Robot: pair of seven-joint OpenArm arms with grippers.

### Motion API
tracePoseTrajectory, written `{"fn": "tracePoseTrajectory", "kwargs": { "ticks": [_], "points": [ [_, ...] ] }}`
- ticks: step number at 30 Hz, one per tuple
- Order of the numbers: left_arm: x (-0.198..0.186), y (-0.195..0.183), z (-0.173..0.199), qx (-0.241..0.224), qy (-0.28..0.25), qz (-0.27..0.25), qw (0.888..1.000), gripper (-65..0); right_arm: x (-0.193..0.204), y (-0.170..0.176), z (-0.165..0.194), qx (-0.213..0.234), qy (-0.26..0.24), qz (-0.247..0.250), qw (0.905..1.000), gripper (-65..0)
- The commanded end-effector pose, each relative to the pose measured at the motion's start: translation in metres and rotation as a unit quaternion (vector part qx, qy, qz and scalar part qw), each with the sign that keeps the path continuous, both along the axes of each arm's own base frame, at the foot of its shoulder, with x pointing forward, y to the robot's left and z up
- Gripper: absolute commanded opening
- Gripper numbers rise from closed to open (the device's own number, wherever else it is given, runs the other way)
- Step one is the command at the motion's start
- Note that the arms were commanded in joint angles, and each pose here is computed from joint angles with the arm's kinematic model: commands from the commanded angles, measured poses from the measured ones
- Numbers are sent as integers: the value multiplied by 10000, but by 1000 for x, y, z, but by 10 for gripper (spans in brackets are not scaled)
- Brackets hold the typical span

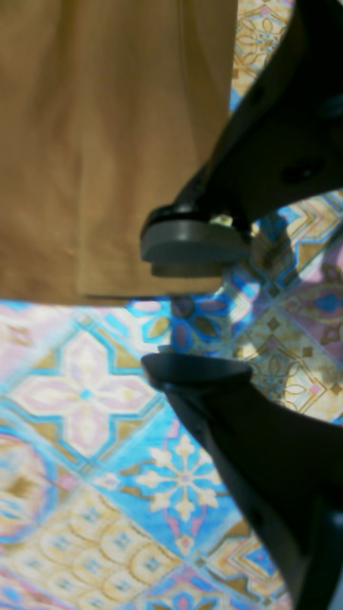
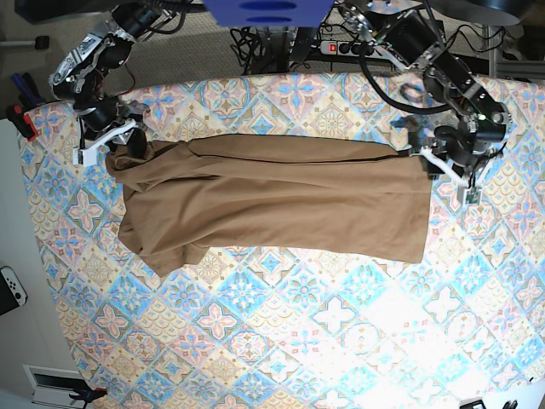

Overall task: Layout the t-shirt on the table in an organized manner, then fold the t-shirt properly
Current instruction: 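Regrasp the shirt edge with the right gripper beside the left gripper's hold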

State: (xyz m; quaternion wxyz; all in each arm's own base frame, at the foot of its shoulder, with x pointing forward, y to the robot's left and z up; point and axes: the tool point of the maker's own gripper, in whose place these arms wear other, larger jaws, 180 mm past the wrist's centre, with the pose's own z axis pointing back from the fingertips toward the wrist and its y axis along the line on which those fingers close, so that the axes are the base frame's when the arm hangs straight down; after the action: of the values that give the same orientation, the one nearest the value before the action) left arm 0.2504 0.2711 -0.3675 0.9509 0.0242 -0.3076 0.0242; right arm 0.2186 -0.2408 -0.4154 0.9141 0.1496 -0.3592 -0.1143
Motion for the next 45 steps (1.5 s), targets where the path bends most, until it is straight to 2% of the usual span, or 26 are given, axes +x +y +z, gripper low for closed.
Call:
{"fn": "tracePoseTrajectory", "kwargs": {
  "ticks": [1, 7, 10, 13, 17, 23, 27, 34, 45],
  "points": [
    [4, 2, -1, -80, -58, 1, 10000, -347, 4, -6, 8, -128, -121, 19, 9998, -349],
    [-9, 17, -31, -349, 342, 158, 9987, -348, 4, -6, 8, -129, -121, 12, 9998, -349],
    [-7, 25, -34, -588, 256, 438, 9970, -348, 4, -7, 8, -136, -113, 15, 9998, -349],
    [-6, 22, -42, -825, 256, 503, 9950, -348, 3, -7, 8, -135, -106, 18, 9999, -349],
    [-2, 14, -43, -994, 193, 441, 9939, -348, 3, -7, 8, -140, -97, 24, 9999, -349],
    [3, -16, -49, -1175, 254, 38, 9927, -350, 8, -12, 23, -364, -261, 49, 9990, -349],
    [2, -23, -51, -1259, 252, 33, 9917, -350, 10, -14, 32, -498, -346, 74, 9981, -349],
    [0, -35, -50, -1542, 330, -52, 9875, -350, 3, -9, 25, -471, -235, 149, 9985, -349],
    [4, -34, -51, -1417, 410, -50, 9890, -352, 5, -4, 22, -407, -227, 202, 9987, -349]
  ]
}}
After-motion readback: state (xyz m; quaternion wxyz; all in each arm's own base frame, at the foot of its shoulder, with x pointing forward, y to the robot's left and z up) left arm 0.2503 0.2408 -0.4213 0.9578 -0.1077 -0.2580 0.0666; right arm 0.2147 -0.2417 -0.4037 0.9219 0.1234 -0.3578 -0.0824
